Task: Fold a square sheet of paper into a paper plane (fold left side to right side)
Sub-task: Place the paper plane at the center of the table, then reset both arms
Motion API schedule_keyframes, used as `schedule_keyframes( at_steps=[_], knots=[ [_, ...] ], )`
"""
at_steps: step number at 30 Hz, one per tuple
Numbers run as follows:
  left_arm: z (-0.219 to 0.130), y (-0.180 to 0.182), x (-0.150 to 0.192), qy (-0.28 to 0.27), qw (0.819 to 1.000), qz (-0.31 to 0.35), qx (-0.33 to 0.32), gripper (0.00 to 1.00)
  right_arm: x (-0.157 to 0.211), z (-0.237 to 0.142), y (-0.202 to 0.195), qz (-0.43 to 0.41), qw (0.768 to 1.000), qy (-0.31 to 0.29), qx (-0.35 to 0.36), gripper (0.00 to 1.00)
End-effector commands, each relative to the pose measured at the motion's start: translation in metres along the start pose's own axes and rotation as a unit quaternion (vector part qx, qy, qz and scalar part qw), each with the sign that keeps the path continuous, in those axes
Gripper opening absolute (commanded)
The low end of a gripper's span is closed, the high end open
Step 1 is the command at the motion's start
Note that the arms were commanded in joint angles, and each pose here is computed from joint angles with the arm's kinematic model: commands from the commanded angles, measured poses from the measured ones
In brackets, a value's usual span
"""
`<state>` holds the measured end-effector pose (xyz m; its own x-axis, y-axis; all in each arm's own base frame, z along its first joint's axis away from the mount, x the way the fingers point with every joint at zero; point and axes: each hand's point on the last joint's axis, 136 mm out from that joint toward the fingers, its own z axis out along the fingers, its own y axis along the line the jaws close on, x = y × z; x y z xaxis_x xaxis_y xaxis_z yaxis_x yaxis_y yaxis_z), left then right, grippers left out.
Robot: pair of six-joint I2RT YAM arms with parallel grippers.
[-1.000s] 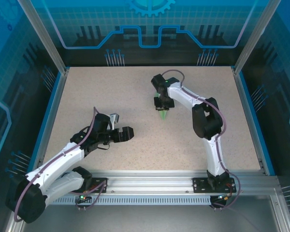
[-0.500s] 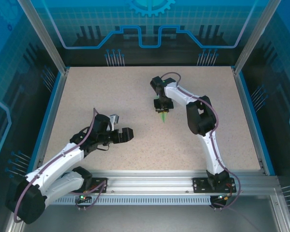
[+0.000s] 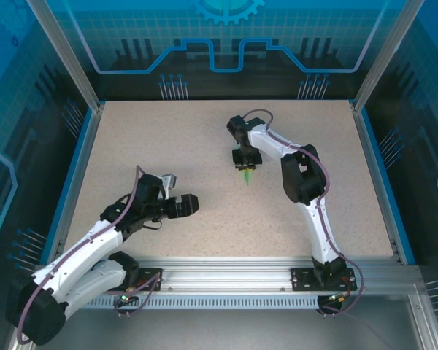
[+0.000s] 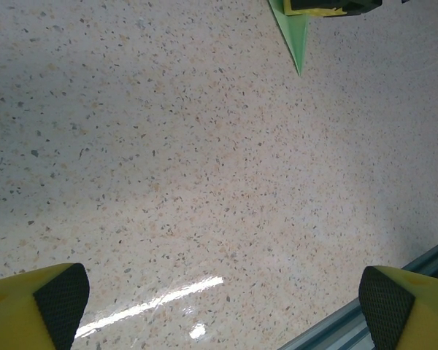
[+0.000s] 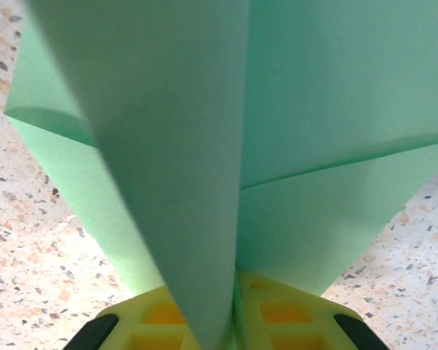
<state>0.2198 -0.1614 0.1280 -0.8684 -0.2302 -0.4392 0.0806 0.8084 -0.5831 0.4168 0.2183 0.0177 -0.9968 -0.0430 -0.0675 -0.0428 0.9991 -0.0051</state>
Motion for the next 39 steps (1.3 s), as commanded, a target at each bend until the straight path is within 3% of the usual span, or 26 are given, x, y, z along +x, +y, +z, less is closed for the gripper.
schedule_keyframes(
  at_steps=[1, 13, 27, 34, 39],
  knots=[
    [-0.004, 0.009, 0.003, -0.001, 1.000, -0.005, -0.018, 0.99, 0.001, 0.002, -0.005, 0.005, 1.000, 0.012, 0.002, 0.16],
    [-0.013, 0.005, -0.002, -0.003, 1.000, -0.008, -0.025, 0.99, 0.001, -0.037, -0.008, 0.000, 1.000, -0.015, 0.009, 0.24],
    [-0.018, 0.003, -0.012, -0.015, 0.999, -0.021, -0.034, 0.99, 0.017, -0.093, -0.019, -0.001, 0.998, -0.064, 0.014, 0.41],
    [-0.022, 0.030, -0.038, -0.073, 0.992, -0.044, -0.095, 0.99, 0.033, -0.144, -0.051, -0.015, 0.985, -0.173, 0.012, 0.52],
    [-0.040, 0.058, -0.073, -0.161, 0.971, -0.032, -0.177, 0.99, 0.055, -0.168, -0.096, 0.002, 0.965, -0.260, 0.028, 0.61]
  ],
)
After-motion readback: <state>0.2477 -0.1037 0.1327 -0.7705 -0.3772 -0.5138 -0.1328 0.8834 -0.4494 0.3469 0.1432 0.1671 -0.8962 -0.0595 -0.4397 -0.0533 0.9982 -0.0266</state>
